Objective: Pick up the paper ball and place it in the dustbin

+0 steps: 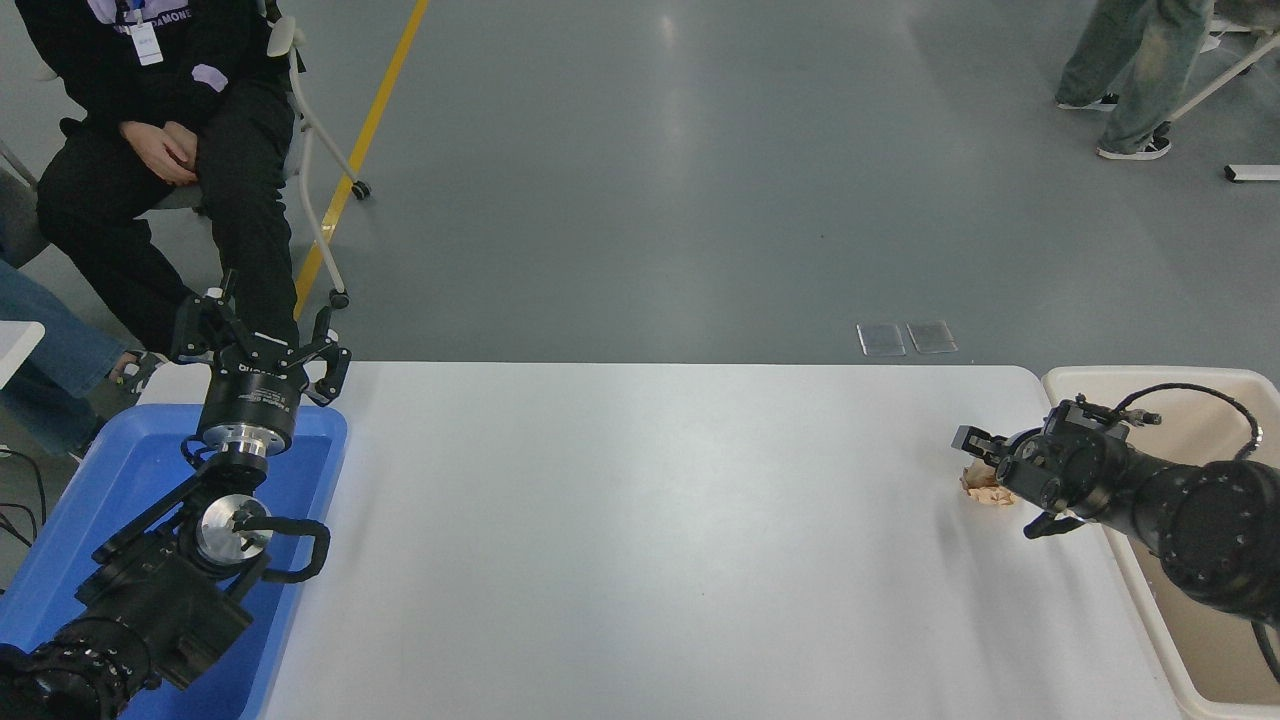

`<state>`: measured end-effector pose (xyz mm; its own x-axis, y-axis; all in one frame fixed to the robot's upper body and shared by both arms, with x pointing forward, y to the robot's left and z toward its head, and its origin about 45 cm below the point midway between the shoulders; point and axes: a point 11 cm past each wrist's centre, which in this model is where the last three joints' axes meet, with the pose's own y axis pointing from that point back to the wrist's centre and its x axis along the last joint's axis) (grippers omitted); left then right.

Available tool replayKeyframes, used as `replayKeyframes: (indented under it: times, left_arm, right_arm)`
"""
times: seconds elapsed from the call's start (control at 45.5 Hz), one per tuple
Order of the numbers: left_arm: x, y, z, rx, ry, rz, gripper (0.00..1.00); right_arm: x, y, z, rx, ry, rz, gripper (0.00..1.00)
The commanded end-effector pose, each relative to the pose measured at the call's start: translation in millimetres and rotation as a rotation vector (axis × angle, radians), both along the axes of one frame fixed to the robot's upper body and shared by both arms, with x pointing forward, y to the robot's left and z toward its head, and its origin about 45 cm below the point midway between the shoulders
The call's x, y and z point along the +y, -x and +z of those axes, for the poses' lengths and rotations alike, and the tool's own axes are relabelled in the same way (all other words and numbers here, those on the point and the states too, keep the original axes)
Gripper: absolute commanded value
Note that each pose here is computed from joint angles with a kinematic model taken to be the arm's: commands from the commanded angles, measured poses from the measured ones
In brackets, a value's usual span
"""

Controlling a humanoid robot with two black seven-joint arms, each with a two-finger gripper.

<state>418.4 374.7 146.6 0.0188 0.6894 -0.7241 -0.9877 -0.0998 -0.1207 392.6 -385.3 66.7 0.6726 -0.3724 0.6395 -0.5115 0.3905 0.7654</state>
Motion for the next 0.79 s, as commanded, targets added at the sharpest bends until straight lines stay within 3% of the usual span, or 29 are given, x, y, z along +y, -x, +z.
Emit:
replayKeyframes:
  times: [0.0,0.154,0.22,0.264,0.33,0.44,0.484,0.527,0.769]
  left_arm:
    - [-0.1,0.0,0.0,0.000,0.000,0.000,0.99]
    - [-0.1,0.0,0.0,0.000,0.000,0.000,0.99]
    - [-0.1,0.0,0.0,0.000,0.000,0.000,0.99]
    - [-0.1,0.0,0.0,0.000,0.000,0.000,0.99]
    - [-0.1,0.0,0.0,0.000,0.000,0.000,0.99]
    - [0.0,0.0,0.1,-0.001,0.000,0.001,0.99]
    - [0.3,0.2,-0.3,0.001,0.000,0.001,0.99]
    - [0.3,0.2,-0.3,0.001,0.000,0.001,0.99]
    - [0.4,0.2,-0.1,0.000,0.000,0.002,0.99]
  right_arm:
    - [5.3,2.1,-7.1,-0.024,-0.026,-0.023,1.00]
    - [18.5,11.5,-22.3,-0.010,-0.050,-0.021,1.00]
    - [21.2,12.5,-25.4,-0.021,-0.049,-0.024,0.92]
    - [21.5,14.8,-28.3,-0.025,-0.046,-0.025,0.81]
    - [19.5,17.1,-30.0,-0.030,-0.044,-0.036,0.50]
    - [17.0,16.5,-28.8,-0.044,-0.057,-0.058,0.24]
    - [16.9,15.1,-27.5,-0.052,-0.062,-0.066,0.18]
    - [13.1,15.9,-26.9,-0.055,-0.068,-0.081,0.01]
    - [11.2,14.9,-25.1,-0.069,-0.099,-0.118,0.00]
